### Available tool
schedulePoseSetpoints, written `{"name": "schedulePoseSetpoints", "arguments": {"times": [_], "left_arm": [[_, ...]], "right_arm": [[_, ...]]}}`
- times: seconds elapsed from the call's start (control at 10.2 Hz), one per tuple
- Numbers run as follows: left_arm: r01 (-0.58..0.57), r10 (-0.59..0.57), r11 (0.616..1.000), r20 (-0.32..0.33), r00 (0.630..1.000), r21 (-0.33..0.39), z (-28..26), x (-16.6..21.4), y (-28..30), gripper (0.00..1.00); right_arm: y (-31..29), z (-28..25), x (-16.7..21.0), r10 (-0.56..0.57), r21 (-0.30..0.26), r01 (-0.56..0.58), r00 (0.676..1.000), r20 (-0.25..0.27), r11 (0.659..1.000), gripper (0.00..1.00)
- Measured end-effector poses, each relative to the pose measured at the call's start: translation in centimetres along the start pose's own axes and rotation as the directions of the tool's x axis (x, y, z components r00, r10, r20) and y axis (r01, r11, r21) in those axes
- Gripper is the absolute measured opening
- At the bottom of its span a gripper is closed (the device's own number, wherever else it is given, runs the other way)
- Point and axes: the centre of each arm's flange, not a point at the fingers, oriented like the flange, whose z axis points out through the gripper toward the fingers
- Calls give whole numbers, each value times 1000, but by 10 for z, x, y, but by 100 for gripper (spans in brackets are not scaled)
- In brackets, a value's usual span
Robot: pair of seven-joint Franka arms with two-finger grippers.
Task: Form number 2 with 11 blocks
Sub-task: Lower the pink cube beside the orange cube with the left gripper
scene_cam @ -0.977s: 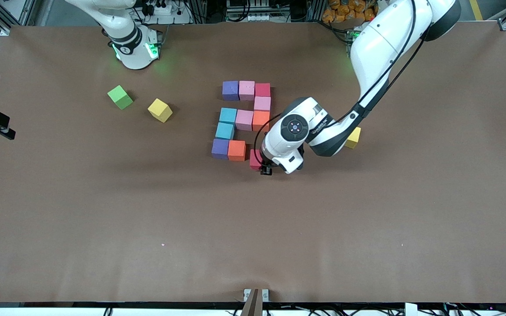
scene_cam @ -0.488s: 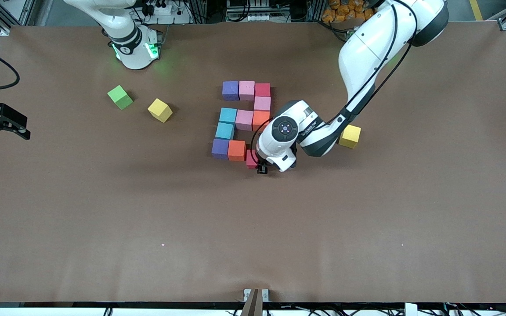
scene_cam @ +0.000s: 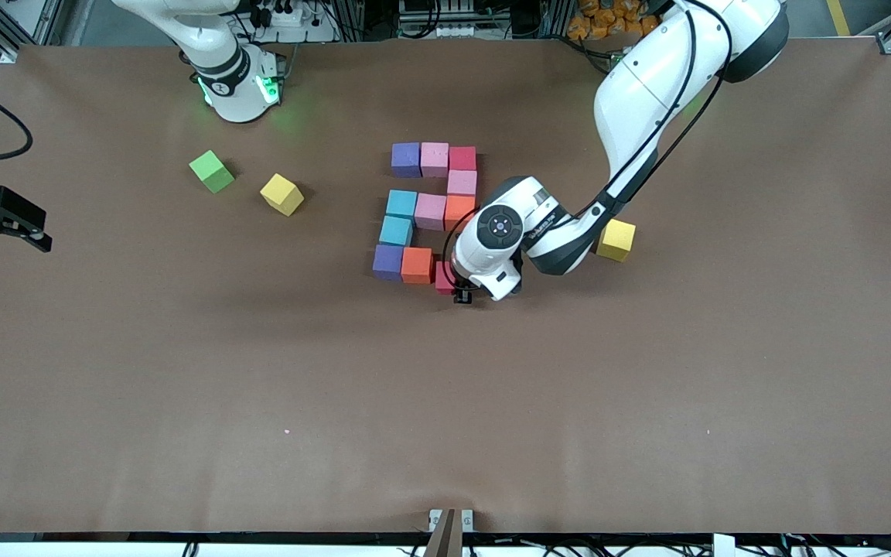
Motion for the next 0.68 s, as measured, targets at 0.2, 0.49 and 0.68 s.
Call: {"name": "schedulePoseSetpoints", "arguments": {"times": [0.2,0.49,0.68], "left_arm": [[-34,34,999,0,999,-26,2,0,-9,62],[-50,50,998,-1,999,-28,3,-1,-19,62],[-55,55,998,1,999,-23,4,-3,-22,62]], "right_arm": [[1,0,0,3,2,-3,1000,-3,1000,100],[18,-1,-4,32,1,-32,999,-4,999,100],[17,-1,-3,31,2,-31,999,-6,1000,100]]}}
